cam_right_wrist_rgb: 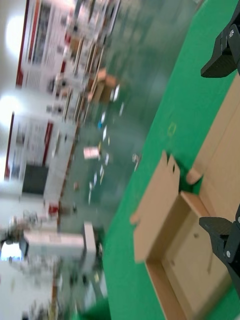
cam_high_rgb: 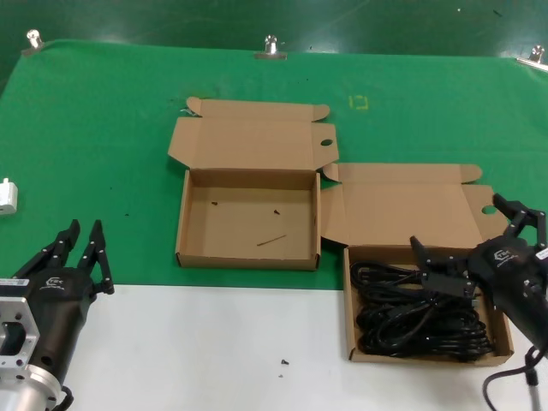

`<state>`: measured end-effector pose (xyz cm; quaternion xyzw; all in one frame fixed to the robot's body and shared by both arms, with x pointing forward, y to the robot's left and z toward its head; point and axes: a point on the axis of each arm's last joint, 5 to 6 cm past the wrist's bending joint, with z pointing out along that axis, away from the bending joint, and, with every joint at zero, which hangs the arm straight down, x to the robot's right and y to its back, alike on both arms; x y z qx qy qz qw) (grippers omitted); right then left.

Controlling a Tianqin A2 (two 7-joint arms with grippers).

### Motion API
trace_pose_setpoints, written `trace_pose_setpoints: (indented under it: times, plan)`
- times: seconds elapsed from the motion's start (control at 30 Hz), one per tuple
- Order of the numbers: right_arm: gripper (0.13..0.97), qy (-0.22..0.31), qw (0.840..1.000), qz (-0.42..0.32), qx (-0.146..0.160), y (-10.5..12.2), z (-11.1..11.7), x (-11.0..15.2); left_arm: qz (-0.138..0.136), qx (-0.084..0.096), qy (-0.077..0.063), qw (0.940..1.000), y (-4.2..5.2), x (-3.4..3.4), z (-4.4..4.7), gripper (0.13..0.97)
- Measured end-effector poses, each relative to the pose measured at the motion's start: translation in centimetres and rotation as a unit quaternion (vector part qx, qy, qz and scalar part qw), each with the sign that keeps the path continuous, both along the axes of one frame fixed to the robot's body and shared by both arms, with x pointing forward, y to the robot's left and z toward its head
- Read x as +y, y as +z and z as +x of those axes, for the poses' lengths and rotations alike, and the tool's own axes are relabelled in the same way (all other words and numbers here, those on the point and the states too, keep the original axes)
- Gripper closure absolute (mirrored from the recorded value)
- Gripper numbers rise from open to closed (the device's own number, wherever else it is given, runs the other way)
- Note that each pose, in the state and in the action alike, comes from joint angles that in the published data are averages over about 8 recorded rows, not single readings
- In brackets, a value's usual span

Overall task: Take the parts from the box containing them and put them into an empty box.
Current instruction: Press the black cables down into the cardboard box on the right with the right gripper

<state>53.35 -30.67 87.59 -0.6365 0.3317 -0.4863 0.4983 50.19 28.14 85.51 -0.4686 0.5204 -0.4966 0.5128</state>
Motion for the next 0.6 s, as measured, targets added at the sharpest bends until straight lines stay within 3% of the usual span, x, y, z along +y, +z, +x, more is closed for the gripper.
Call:
trace_pose_setpoints:
  times: [0.27,0.6]
  plan:
    - [0.130,0.094,0.990,-0.105,0.001,2.0,1.6,-2.7,0.000,0.000,0.000,1.0000,0.00,0.00,0.00,0.866]
    - [0.130,0.193,0.954,-0.229,0.004,5.1,4.1,-5.5,0.000,0.000,0.000,1.0000,0.00,0.00,0.00,0.945]
